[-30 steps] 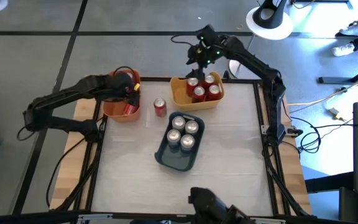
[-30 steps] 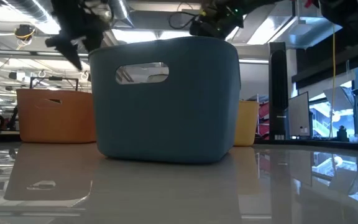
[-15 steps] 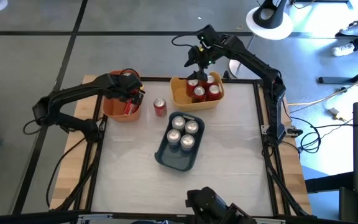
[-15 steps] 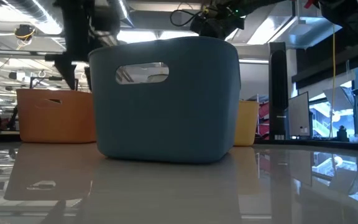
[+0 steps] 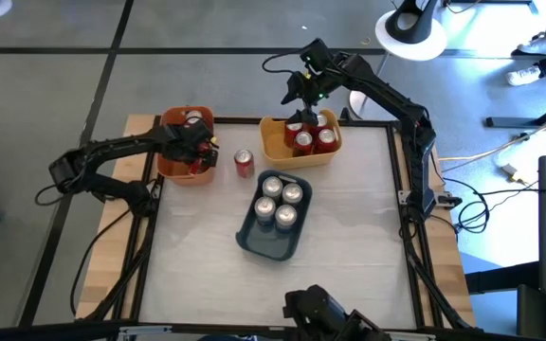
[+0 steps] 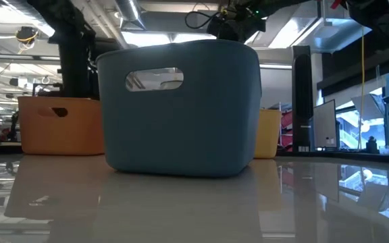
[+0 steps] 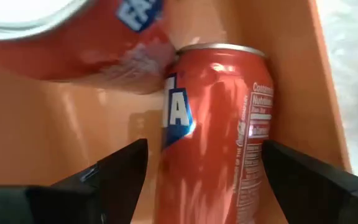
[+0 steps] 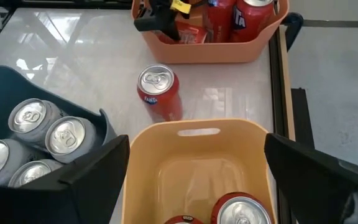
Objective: Sort soda cans
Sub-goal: Adjust the orange soda can inside the orange bin
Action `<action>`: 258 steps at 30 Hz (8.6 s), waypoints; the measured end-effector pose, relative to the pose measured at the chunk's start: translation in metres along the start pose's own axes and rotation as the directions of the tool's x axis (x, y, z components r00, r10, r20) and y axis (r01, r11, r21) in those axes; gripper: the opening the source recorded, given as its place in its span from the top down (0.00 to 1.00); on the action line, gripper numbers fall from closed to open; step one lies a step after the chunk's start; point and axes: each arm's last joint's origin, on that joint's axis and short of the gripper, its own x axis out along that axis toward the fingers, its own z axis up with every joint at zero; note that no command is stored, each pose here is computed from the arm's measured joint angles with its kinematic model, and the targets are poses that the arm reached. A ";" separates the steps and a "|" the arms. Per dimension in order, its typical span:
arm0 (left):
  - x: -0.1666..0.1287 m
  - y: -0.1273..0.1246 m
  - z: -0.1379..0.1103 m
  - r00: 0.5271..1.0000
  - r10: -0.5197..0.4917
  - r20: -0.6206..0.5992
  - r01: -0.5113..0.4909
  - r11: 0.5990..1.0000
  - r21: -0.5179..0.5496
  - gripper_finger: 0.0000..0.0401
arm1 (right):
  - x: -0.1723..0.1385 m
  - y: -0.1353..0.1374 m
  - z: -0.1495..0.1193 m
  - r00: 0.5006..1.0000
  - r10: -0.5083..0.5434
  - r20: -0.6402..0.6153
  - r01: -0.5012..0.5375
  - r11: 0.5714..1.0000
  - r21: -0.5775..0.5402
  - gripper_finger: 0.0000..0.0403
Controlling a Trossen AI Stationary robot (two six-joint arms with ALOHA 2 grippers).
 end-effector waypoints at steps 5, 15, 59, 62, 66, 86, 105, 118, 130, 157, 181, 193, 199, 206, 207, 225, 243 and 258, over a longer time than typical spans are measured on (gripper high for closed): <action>0.012 0.000 -0.006 0.998 -0.054 0.011 0.055 0.998 -0.018 0.24 | 0.000 0.000 0.000 1.000 -0.001 0.000 0.001 1.000 0.004 0.08; 0.027 0.004 -0.016 0.997 -0.072 0.019 0.073 0.996 -0.046 0.24 | 0.000 -0.001 0.000 1.000 -0.004 0.005 0.004 1.000 0.003 0.08; -0.010 0.026 -0.019 0.937 -0.296 0.186 0.304 0.953 -0.013 0.34 | 0.001 0.001 -0.002 1.000 0.009 -0.014 -0.008 0.999 0.047 0.08; -0.020 0.029 -0.019 0.912 -0.334 0.240 0.342 0.940 0.007 0.34 | 0.001 0.001 -0.002 1.000 0.009 -0.014 -0.008 0.999 0.049 0.08; -0.033 0.034 -0.020 0.875 -0.379 0.302 0.378 0.924 0.062 0.34 | 0.002 0.002 0.000 1.000 0.009 -0.009 -0.009 0.998 0.070 0.08; -0.127 0.029 -0.002 0.552 -0.730 0.402 0.504 0.677 0.537 0.34 | 0.036 0.036 0.040 0.987 0.078 0.141 -0.079 0.997 0.008 0.08; -0.153 0.007 -0.008 0.298 -0.885 0.357 0.429 0.458 0.778 0.34 | 0.100 0.086 0.089 0.837 0.128 0.532 -0.155 0.988 0.006 0.08; -0.155 0.007 -0.007 0.265 -0.891 0.368 0.396 0.448 0.802 0.34 | 0.120 0.099 0.096 0.812 0.057 0.581 -0.093 0.995 0.032 0.13; -0.152 0.015 -0.014 0.349 -0.866 0.359 0.350 0.476 0.807 0.34 | 0.123 0.099 0.093 0.826 0.029 0.562 -0.022 1.000 -0.021 0.30; -0.176 0.074 -0.031 0.460 -0.399 0.793 0.153 0.916 0.371 0.34 | 0.166 0.085 0.093 0.736 -0.178 0.653 0.283 0.957 -0.058 0.30; -0.170 0.062 -0.023 0.496 -0.396 0.773 0.117 0.912 0.393 0.34 | 0.277 0.058 0.051 0.848 -0.215 0.484 0.271 0.961 -0.049 0.30; -0.169 0.062 -0.023 0.510 -0.394 0.765 0.125 0.914 0.387 0.34 | 0.307 0.055 0.021 0.914 -0.196 0.356 0.214 0.977 -0.011 0.30; -0.167 0.062 -0.024 0.521 -0.391 0.759 0.121 0.914 0.388 0.34 | 0.308 0.057 0.020 0.921 -0.180 0.347 0.195 0.981 -0.010 0.29; -0.167 0.062 -0.024 0.521 -0.391 0.758 0.125 0.914 0.385 0.34 | 0.310 0.061 0.020 0.925 -0.174 0.339 0.191 0.981 -0.017 0.14; -0.167 0.062 -0.024 0.523 -0.391 0.757 0.124 0.914 0.386 0.34 | 0.310 0.061 0.021 0.925 -0.172 0.340 0.189 0.982 -0.018 0.13; -0.163 0.063 -0.026 0.560 -0.381 0.736 0.124 0.917 0.380 0.34 | 0.307 0.062 0.023 0.923 -0.174 0.343 0.192 0.981 -0.019 0.10; -0.155 0.066 -0.032 0.638 -0.354 0.683 0.119 0.923 0.367 0.34 | 0.229 0.078 0.077 0.909 -0.168 0.381 0.208 0.976 -0.066 0.10; -0.156 0.052 -0.021 0.767 -0.312 0.561 0.058 0.904 0.423 0.34 | 0.114 0.089 0.079 0.981 -0.191 0.041 0.196 0.967 -0.160 0.10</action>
